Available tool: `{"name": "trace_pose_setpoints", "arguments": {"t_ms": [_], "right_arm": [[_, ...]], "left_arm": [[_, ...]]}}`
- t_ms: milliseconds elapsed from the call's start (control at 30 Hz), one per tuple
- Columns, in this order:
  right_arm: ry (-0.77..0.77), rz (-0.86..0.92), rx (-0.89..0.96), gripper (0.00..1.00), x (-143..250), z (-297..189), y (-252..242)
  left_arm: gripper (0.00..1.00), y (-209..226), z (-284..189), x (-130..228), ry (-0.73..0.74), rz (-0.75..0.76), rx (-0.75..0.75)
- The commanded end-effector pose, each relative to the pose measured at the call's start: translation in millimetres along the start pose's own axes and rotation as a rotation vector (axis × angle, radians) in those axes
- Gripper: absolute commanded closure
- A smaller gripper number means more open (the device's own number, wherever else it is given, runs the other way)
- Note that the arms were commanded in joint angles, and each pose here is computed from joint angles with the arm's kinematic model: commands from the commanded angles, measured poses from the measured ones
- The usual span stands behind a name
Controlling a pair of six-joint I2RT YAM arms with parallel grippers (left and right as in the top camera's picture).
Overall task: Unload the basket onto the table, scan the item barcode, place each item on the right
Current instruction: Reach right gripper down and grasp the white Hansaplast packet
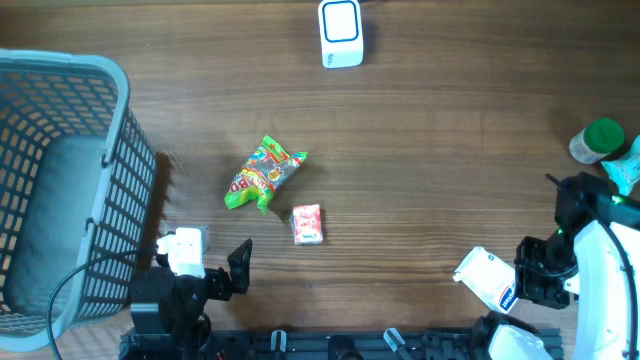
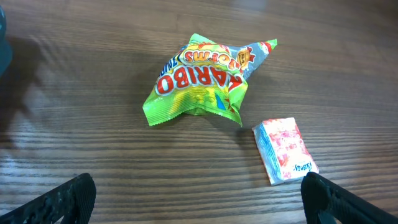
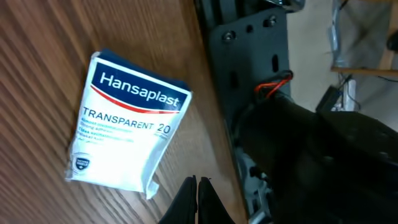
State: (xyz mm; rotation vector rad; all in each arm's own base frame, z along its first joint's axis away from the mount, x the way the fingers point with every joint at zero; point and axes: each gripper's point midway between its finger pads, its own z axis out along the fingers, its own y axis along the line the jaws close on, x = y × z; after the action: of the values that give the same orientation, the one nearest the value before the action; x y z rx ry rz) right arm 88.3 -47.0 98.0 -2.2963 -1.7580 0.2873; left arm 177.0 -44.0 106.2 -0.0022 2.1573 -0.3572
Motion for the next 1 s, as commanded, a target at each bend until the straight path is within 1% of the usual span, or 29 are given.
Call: {"name": "trace_pose_setpoints", "arguments": {"t_ms": [0,33,133,200,300,400,467,600,667,700,767,833,867,900,967], "right_arm": [[-0.001,0.055,0.008,0.96,-0.2,7.9,4.9],[-0.002,0.055,0.010,0.95,-0.8,12.7,10.4],[-0.013,0.049,0.099,0.95,-4.0,23.0,12.8],[-0.028,0.034,0.132,0.96,-8.2,33.9,25.7],[-0.016,0.027,0.198,0.96,-7.7,49.2,34.6],[0.005,-0.088,0.264,0.96,-6.9,58.0,32.6],[0.007,-0.095,0.270,0.96,-6.4,64.0,30.9],[-0.012,-0.094,0.126,0.96,-7.7,92.7,58.2],[-0.016,-0.093,0.078,0.96,-8.3,94.5,69.7],[0.020,-0.147,0.028,0.96,-2.2,95.0,81.0],[0.133,-0.315,-0.102,0.96,19.0,92.7,106.3],[0.282,-0.481,-0.279,0.96,50.3,81.1,134.1],[0.315,-0.523,-0.327,0.96,59.5,76.6,141.0],[0.350,-0.601,-0.412,0.96,75.1,68.6,154.2],[0.366,-0.713,-0.515,0.96,102.3,57.6,171.1]], "left_arm": [[0.00,-2.6,-0.6,-1.2,-0.008,0.020,0.015],[0.00,-2.6,-0.6,-1.2,-0.008,0.021,0.015],[0.00,-2.6,-0.6,-1.1,-0.007,0.020,0.015],[0.00,-2.6,-0.6,-1.1,-0.007,0.020,0.015],[0.00,-2.6,-0.6,-1.2,-0.008,0.020,0.015],[0.00,-2.6,-0.6,-1.2,-0.008,0.020,0.014],[0.00,-2.6,-0.6,-1.2,-0.008,0.020,0.015],[0.00,-2.6,-0.6,-1.2,-0.008,0.020,0.015],[0.00,-2.6,-0.6,-1.2,-0.008,0.020,0.015],[0.00,-2.6,-0.6,-1.1,-0.007,0.020,0.015],[0.00,-2.6,-0.6,-1.2,-0.008,0.020,0.015],[0.00,-2.6,-0.6,-1.1,-0.007,0.020,0.015],[0.00,-2.6,-0.6,-1.1,-0.007,0.020,0.015],[0.00,-2.6,-0.6,-1.1,-0.007,0.020,0.015],[0.00,-2.6,-0.6,-1.2,-0.008,0.020,0.015]]}}
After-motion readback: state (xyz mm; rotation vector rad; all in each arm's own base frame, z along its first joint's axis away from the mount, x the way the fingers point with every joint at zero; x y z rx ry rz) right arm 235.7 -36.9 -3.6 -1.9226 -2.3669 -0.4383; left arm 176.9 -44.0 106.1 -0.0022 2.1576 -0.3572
